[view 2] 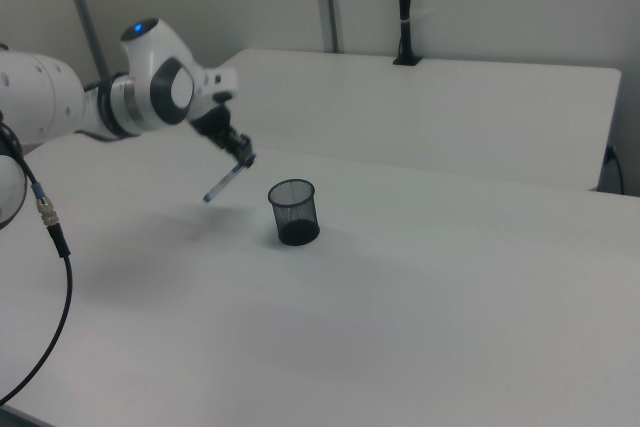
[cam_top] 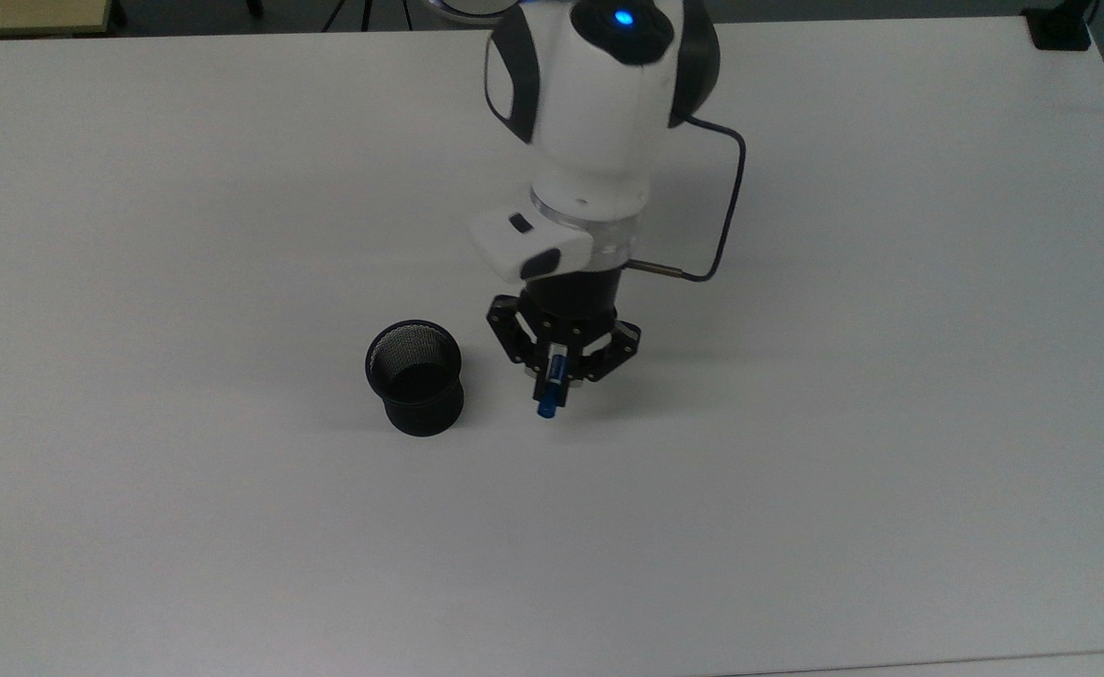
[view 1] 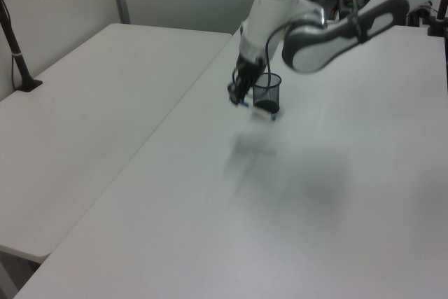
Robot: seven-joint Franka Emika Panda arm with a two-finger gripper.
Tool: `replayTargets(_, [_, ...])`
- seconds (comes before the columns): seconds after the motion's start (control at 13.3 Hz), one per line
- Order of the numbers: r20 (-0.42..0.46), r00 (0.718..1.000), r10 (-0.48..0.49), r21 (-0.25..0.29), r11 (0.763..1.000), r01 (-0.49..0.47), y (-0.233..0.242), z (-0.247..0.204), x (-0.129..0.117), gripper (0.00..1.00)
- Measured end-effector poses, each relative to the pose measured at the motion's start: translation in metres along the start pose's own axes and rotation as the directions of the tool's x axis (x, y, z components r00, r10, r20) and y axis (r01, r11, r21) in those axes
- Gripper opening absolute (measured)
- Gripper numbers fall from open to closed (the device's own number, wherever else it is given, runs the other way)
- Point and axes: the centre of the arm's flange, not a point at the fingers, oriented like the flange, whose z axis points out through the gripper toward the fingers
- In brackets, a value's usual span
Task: Insert the marker
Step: 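Carry the marker over the black mesh cup, tilting it downward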
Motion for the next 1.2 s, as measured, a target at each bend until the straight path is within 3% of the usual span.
replayTargets(0.38, [-0.089,0.991,0.104,-0.009,0.994,-0.106,0.072,-0.056,0.042,0.19])
replayTargets(0.6, [-0.093,0.987,0.132,-0.051,0.989,-0.137,0.107,-0.048,0.049,0.19])
replayTargets(0.83, [-0.175,0.973,0.152,-0.014,0.988,-0.157,0.128,-0.039,0.058,0.19])
replayTargets(1.2, [-0.158,0.975,0.157,-0.023,0.986,-0.163,0.137,-0.01,0.053,0.19])
